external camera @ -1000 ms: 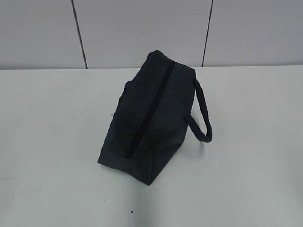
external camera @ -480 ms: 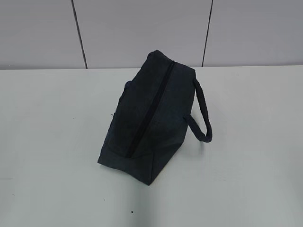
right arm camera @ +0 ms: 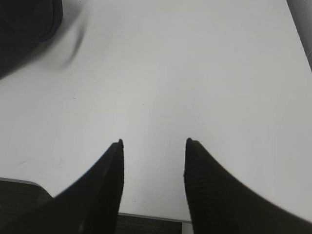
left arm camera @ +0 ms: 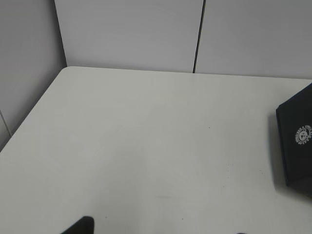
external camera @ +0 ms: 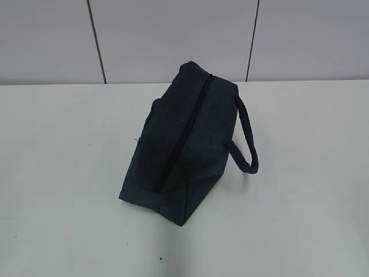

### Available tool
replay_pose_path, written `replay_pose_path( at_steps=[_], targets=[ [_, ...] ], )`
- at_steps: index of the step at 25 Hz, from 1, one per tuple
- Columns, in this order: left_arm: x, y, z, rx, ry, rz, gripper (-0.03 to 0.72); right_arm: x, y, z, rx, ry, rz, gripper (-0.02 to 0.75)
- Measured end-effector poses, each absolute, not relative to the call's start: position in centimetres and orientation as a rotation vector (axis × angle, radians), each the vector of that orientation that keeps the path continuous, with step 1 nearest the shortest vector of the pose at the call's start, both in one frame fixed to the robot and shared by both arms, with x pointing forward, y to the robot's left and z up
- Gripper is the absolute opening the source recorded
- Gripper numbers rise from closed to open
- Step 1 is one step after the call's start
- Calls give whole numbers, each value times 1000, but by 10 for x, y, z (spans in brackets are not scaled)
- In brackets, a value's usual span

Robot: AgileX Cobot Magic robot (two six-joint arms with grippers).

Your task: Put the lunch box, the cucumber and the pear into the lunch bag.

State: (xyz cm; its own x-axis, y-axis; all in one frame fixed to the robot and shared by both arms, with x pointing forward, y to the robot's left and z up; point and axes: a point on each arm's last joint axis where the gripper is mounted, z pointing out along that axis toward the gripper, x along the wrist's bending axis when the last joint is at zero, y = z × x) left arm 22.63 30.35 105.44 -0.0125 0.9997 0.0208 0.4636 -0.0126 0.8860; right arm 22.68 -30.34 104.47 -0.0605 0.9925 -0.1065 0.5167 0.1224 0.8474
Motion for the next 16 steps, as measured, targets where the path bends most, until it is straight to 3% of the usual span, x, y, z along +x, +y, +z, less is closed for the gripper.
replay_pose_path(
  at_steps=[16],
  targets=[
    [226, 304, 1054, 1561, 1561, 967, 498, 227, -303, 1045, 1485, 1676, 830, 332]
  ],
)
